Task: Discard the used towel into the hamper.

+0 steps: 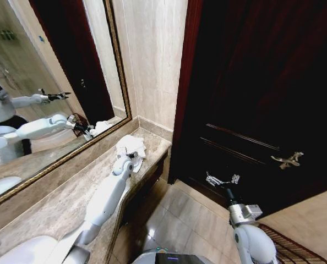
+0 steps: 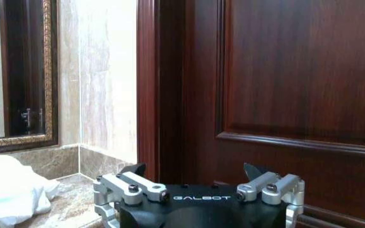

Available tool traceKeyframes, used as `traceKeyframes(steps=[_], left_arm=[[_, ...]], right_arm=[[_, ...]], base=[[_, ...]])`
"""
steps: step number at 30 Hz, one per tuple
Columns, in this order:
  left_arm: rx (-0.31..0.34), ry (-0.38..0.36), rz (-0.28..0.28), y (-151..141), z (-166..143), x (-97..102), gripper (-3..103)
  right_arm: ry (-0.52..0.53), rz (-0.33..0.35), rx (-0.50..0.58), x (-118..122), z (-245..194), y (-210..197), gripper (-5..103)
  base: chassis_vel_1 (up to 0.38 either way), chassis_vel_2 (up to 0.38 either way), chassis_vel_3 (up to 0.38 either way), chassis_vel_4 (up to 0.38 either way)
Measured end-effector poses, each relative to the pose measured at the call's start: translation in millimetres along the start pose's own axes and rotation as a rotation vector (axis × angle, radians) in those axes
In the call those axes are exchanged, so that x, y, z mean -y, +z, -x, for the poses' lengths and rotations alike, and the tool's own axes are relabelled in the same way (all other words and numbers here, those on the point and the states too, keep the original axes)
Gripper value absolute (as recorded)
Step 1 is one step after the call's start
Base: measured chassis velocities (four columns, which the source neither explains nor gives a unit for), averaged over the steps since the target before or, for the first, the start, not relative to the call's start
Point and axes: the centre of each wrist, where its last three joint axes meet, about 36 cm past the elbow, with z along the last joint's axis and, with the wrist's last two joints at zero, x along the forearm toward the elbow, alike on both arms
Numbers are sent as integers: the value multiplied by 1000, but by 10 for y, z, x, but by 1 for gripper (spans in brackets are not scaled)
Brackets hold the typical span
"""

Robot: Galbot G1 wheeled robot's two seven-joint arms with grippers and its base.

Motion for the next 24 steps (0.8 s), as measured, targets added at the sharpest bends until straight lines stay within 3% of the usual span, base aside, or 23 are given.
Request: traceKeyframes(steps=[4, 5, 8, 16, 19, 24], left_arm=[[7, -3, -6, 4, 1, -7, 69], [7, -3, -6, 4, 1, -7, 69], [7, -4, -6, 6, 1, -9, 53], [11, -2, -11, -6, 0, -1, 31], [26, 2, -17, -6, -1, 0, 16], [54, 4, -11, 23, 1, -8, 10]], right_arm=[[-1, 2, 1, -2, 11, -6, 100], [-1, 2, 1, -2, 11, -6, 100], [-3, 1, 1, 1, 14, -14, 100], [-3, 0, 4, 12, 19, -32, 100], [-2, 0, 6, 11, 15, -42, 100], [-1, 0, 6, 8, 3, -47, 100]], base=[[0, 0, 0, 0], [0, 0, 0, 0], [0, 0, 0, 0], [0, 0, 0, 0], [0, 0, 0, 0], [0, 0, 0, 0]])
